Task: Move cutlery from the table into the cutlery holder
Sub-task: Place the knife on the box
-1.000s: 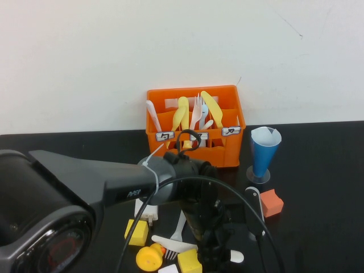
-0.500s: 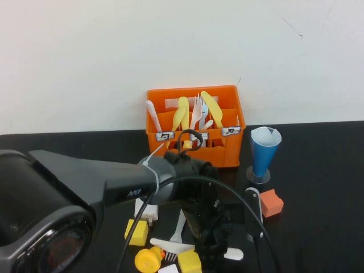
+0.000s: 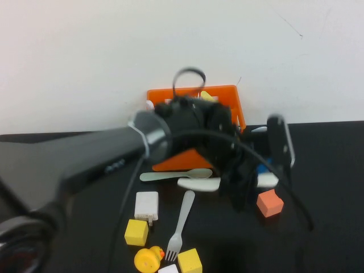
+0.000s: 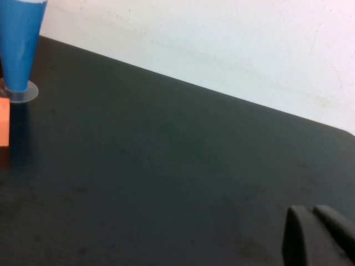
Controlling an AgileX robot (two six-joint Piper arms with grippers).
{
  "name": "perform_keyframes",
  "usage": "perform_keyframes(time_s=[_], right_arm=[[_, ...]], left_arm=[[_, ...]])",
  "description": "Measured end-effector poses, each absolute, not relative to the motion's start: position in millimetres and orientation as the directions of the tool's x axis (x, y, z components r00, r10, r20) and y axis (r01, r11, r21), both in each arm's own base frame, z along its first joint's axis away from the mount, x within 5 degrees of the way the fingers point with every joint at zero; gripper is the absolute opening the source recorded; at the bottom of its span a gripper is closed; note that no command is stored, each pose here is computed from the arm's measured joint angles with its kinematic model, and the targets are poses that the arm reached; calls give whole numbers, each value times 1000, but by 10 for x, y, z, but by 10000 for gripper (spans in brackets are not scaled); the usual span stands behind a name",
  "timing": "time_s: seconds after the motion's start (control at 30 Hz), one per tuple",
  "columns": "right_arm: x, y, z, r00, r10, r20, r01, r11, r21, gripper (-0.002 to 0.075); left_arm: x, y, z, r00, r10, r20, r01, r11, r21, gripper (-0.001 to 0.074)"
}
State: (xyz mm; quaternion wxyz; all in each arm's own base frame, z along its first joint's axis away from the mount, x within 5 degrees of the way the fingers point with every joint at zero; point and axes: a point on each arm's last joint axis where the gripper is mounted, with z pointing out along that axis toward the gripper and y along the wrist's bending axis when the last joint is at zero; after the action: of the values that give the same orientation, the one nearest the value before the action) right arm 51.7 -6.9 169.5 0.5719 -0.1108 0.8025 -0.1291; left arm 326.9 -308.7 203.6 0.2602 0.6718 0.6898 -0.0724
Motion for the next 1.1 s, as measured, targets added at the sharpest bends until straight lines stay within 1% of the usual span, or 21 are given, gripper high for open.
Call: perform_keyframes(time_s=[0.07,0.13,0.23,0.43,0.6,0.7,0.77,0.87,0.97,1.1], right_arm=[[517,-69,1695,-321,-326,-889,-30,942,-334,-3],[517,-69,1695,-321,-326,-889,-30,942,-334,-3],[517,-69,1695,-321,-326,-889,-30,942,-334,-3],[517,-69,1695,-321,-326,-889,-30,942,-334,-3],[517,-69,1695,-321,-326,-889,-30,942,-334,-3],[517,-69,1695,-321,-326,-889,-30,942,-334,-3],[517,-69,1695,-321,-326,-889,-30,942,-334,-3],[517,-69,1695,-321,-326,-889,-30,942,-334,-3],[517,-69,1695,-321,-326,-889,-30,942,-334,-3],[517,-69,1695,-321,-326,-889,-30,942,-334,-3]], left_arm=[[3251,-3077,2254,9,866,-500,957,137,256,149],[3213,-3047,2484,-52,834,-550,947,217,238,149],[3154,-3002,2698,-117,795,-596,935,290,204,149],[3101,-2960,2889,-153,755,-637,921,343,186,149],[3126,-2999,2978,-184,673,-716,897,412,157,149],[3187,-2979,3042,-263,562,-784,876,480,51,149],[3273,-2893,3107,-319,475,-820,850,526,-26,149],[3433,-2706,3196,-376,363,-853,804,586,-106,149],[3527,-2553,3276,-387,273,-881,770,622,-145,149],[3561,-2403,3332,-358,177,-917,735,659,-160,149]])
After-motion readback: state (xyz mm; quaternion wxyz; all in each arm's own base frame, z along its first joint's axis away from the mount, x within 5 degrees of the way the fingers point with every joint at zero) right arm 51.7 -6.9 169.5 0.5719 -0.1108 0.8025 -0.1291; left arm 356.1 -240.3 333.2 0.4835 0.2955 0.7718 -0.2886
